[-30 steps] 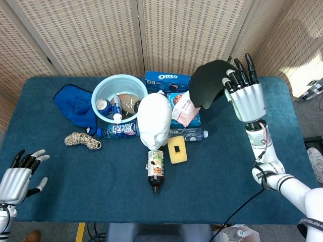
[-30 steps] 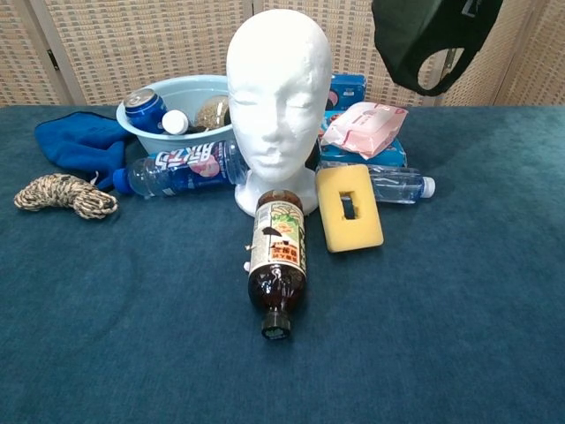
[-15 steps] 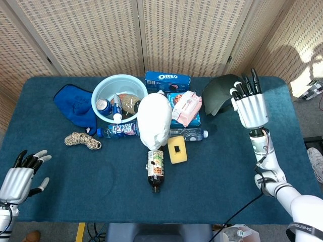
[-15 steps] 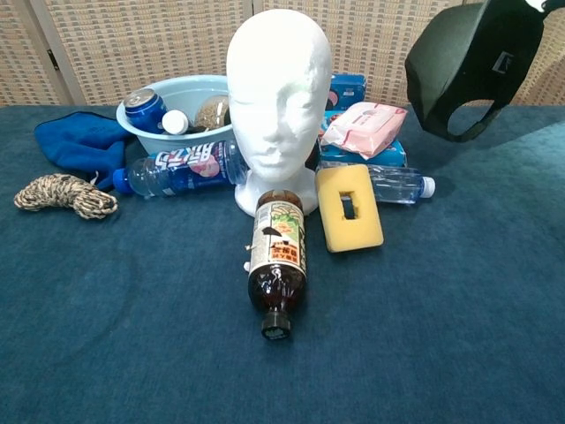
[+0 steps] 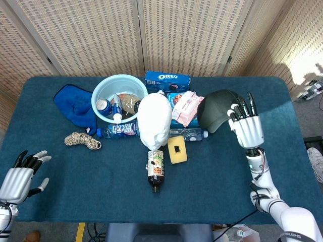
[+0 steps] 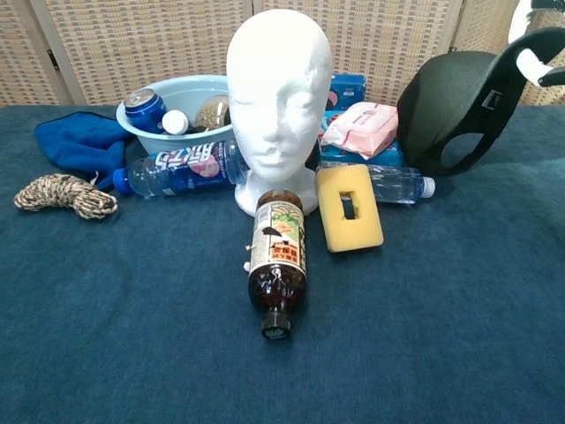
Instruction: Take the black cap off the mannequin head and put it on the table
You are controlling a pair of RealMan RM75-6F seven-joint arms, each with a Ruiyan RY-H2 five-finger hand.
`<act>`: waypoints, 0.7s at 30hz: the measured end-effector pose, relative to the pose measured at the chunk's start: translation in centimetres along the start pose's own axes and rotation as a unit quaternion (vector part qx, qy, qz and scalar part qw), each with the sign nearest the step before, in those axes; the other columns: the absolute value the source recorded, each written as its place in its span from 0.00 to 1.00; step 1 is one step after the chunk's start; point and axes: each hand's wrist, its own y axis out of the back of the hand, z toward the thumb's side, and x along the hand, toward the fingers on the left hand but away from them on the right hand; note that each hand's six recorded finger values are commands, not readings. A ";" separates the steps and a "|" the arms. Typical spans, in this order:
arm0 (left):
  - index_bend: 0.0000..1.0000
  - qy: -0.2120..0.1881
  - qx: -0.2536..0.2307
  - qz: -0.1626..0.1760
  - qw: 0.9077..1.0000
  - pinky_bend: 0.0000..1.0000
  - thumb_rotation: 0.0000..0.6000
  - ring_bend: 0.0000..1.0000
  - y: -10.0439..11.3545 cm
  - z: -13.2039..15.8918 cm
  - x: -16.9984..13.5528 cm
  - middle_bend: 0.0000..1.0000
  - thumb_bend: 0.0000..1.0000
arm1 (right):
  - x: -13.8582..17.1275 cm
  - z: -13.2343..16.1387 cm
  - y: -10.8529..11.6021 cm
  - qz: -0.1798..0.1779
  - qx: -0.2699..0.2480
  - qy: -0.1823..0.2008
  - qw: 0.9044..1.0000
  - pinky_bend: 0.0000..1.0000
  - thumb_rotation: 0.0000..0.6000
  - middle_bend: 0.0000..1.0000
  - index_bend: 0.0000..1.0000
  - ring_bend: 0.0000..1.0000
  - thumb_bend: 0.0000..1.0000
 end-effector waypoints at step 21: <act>0.25 0.000 -0.003 -0.009 1.000 0.02 1.00 0.16 -0.6 -0.1 -0.3 0.16 0.29 | 8.7 2.0 1.2 0.083 -0.075 -0.053 0.992 0.00 1.00 0.28 0.42 0.10 0.07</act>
